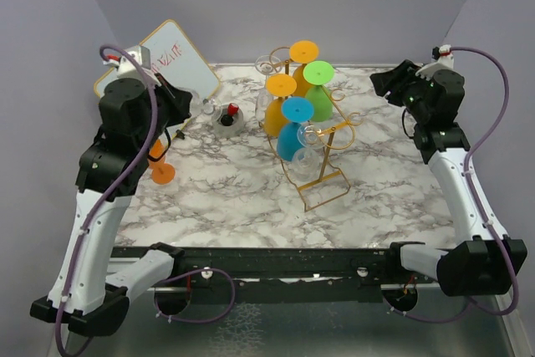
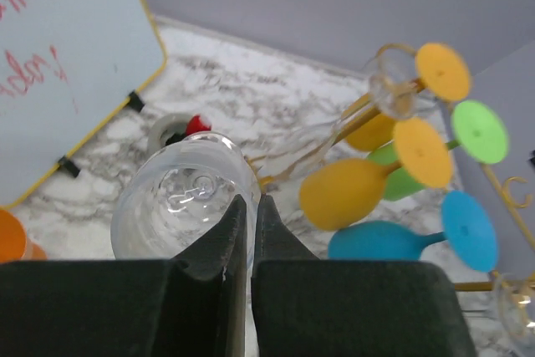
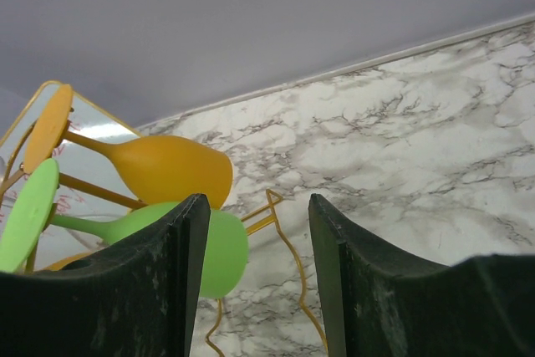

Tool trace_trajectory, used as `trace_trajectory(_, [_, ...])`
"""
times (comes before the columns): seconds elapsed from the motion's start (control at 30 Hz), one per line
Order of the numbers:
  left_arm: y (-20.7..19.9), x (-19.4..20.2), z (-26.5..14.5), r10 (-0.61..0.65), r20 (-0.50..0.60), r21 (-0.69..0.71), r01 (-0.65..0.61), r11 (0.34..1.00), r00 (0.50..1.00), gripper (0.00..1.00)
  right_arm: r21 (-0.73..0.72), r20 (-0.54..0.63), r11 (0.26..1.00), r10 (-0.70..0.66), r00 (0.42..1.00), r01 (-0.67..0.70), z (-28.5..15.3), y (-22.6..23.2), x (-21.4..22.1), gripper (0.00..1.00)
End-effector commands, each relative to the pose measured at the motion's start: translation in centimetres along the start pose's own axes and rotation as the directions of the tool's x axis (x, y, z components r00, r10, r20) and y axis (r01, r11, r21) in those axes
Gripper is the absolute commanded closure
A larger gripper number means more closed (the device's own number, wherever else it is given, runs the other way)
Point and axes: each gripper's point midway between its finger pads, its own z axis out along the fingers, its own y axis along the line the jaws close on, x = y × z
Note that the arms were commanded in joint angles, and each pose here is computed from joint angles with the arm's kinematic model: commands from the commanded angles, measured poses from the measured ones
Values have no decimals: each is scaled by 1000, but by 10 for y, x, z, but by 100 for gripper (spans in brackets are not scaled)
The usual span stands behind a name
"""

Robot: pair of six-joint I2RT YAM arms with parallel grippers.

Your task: Place the wine glass upside down on the wine glass rack

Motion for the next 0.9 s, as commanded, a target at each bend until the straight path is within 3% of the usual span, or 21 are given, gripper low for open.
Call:
trace_trajectory(0.0, [-47, -75, -44, -95, 207, 195, 54, 979, 974, 100, -89, 41, 995, 48, 998, -44, -11, 24, -19, 44])
trace_trajectory(0.13, [-89, -108, -70, -174, 263, 395, 58, 917, 949, 100, -117, 52, 991, 65, 996, -59, -17, 32, -24, 44])
trace_trajectory(0.27, [-137, -127, -90, -232, 250, 620, 29, 784, 940, 100, -124, 68, 990, 73, 995, -64, -24, 36, -29, 44])
trace_trajectory(0.43, [-174, -142, -96, -315, 197, 787, 41, 615, 928, 100, -129, 103, 988, 101, 990, -87, -33, 40, -36, 44])
trace_trajectory(0.6, [-201, -152, -81, -433, 78, 877, 145, 459, 898, 100, -169, 144, 976, 164, 976, -139, -46, 49, -44, 44])
trace_trajectory(0.77, [-238, -144, -56, -449, 125, 866, 122, 484, 885, 100, -238, 168, 948, 256, 952, -213, -64, 61, -48, 44])
trace_trajectory(0.87, [-269, -132, -48, -442, 111, 889, 110, 445, 890, 100, -297, 185, 921, 315, 931, -252, -77, 70, -51, 42])
